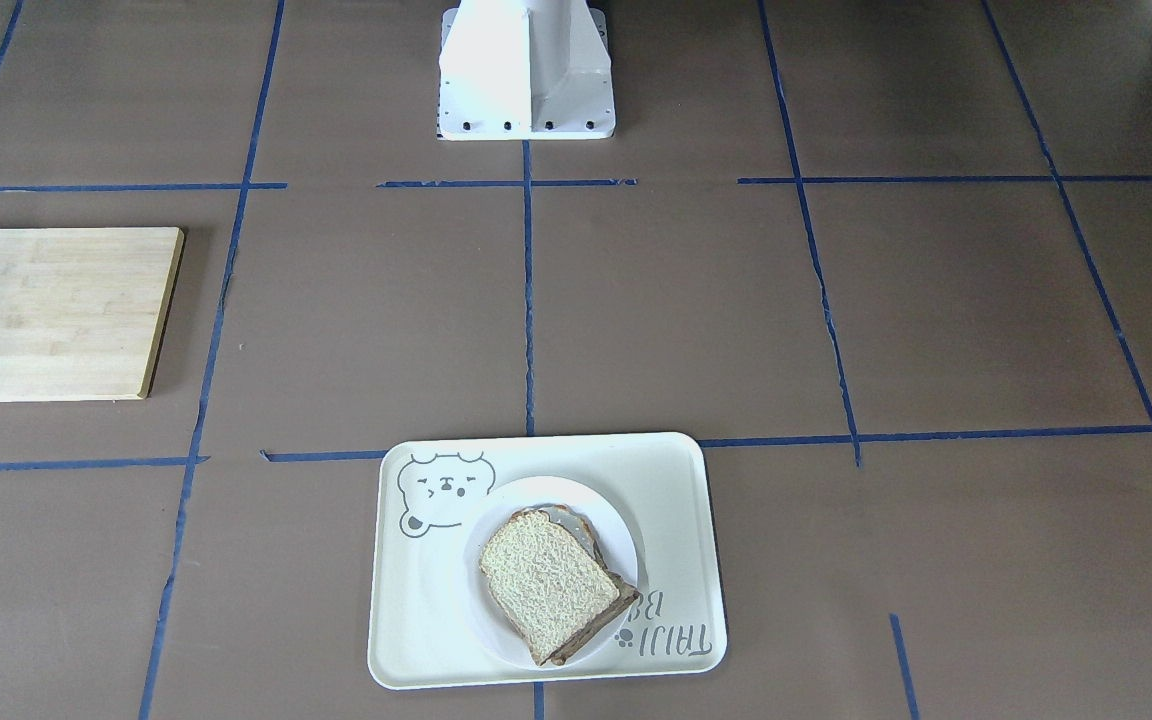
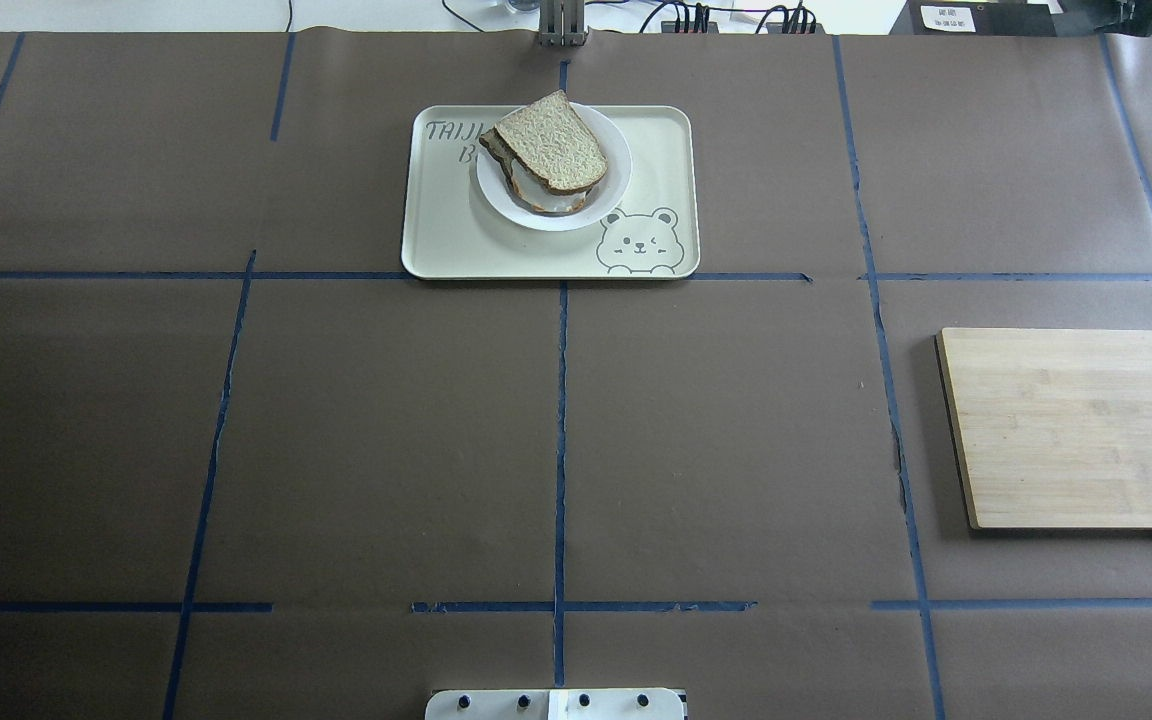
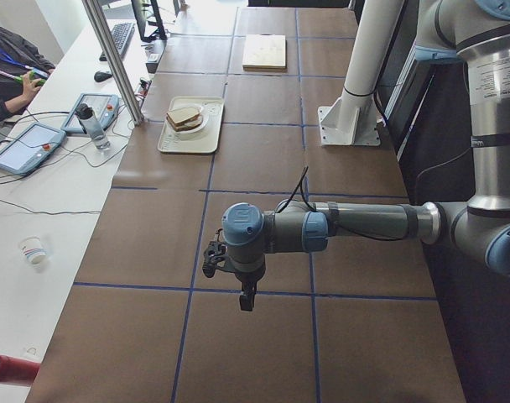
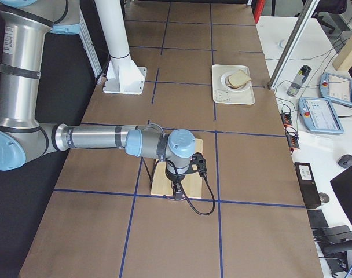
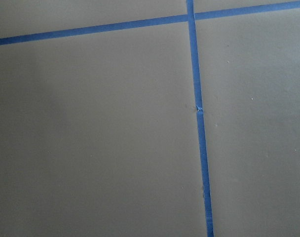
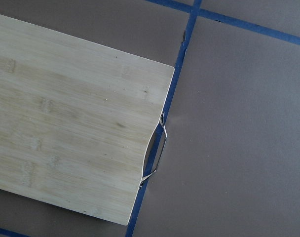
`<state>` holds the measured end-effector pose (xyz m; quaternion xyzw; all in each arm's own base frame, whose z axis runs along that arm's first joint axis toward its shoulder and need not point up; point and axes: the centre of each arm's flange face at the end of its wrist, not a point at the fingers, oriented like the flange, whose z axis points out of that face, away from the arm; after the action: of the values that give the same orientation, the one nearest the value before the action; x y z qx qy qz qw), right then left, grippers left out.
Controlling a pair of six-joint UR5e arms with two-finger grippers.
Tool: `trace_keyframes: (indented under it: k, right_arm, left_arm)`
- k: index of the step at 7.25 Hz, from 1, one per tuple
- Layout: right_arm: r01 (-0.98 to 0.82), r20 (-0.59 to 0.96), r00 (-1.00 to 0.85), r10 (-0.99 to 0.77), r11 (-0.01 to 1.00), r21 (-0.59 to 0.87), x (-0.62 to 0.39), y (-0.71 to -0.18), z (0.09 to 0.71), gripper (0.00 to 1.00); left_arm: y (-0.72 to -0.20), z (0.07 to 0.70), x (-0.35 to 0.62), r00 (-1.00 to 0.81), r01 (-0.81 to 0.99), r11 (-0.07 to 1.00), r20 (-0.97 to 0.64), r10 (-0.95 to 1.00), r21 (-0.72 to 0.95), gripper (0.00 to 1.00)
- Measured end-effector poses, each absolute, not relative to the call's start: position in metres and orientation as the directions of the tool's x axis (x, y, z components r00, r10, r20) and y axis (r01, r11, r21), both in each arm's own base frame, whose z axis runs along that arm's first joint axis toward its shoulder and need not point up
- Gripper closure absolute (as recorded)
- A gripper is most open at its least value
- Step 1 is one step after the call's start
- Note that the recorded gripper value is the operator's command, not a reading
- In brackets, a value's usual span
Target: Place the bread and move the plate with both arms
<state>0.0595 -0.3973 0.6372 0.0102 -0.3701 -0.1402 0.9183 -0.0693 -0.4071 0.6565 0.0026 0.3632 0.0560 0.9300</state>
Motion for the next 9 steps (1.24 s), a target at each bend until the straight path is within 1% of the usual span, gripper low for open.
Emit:
trace_keyframes:
  k: [9]
  right_arm:
    - [0.245,0.682,0.684,-0.258,0.962,0.118,0.0591,-0.3972,0.6382,0.00]
  left_arm:
    - [-0.4077,0.6562,-0.0686,0.729,-0.104,0.994,-0.675,0.108,0.046,0.00]
